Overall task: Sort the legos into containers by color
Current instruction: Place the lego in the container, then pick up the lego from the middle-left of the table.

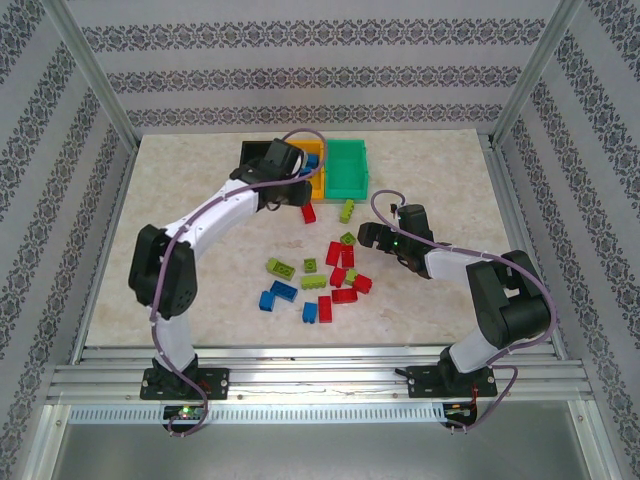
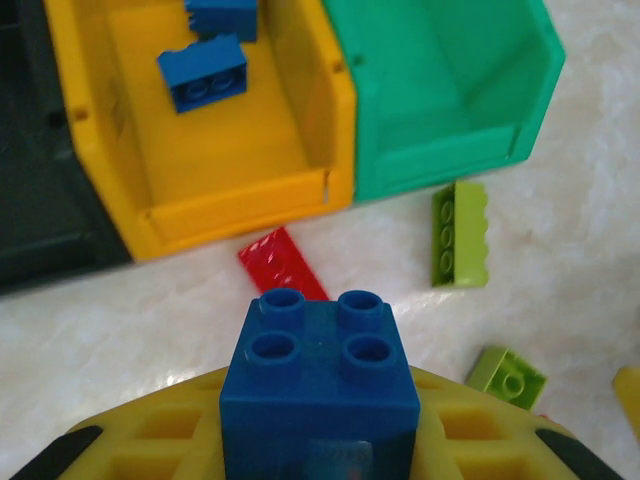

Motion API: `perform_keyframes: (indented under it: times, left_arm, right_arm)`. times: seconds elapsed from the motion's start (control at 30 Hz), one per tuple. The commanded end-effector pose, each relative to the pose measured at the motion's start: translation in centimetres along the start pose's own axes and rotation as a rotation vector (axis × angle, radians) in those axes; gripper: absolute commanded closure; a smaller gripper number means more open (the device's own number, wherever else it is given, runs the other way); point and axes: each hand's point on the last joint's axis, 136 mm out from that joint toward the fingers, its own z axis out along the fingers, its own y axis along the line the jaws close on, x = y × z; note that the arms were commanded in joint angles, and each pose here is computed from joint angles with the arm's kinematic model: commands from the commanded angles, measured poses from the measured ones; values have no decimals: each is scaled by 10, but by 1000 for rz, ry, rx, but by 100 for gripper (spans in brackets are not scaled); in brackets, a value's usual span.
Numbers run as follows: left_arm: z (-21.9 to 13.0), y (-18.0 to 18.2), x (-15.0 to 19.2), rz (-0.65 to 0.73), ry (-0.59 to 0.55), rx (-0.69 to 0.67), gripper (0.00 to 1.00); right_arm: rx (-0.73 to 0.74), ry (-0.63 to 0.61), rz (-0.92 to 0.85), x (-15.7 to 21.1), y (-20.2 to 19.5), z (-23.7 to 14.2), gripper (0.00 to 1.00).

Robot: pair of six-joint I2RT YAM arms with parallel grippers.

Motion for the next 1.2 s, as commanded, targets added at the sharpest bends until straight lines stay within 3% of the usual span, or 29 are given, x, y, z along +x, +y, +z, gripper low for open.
perform_keyframes:
  times: [0.0, 0.13, 0.3, 0.43, 0.73, 1.17]
  left_arm:
    - [7, -3, -27, 9, -37, 28, 77]
    - [21, 1, -46, 11, -37, 4, 74]
    - [38, 21, -58, -9, -33, -86, 48]
    - [40, 15, -52, -21, -22, -52, 25]
    - [6, 16, -12, -24, -54, -9, 24]
    - [-31, 27, 128, -23, 174, 48, 25]
  right_arm:
    - [-17, -13, -2, -7, 7, -2, 5]
    - [-19, -6, 3, -6, 7, 0, 5]
    - [-24, -7, 5, -6, 8, -1, 5]
    - [-23, -5, 4, -5, 8, -1, 5]
    - [-39, 12, 18, -3, 11, 3, 5]
    - [-41, 22, 25, -2, 11, 7, 5]
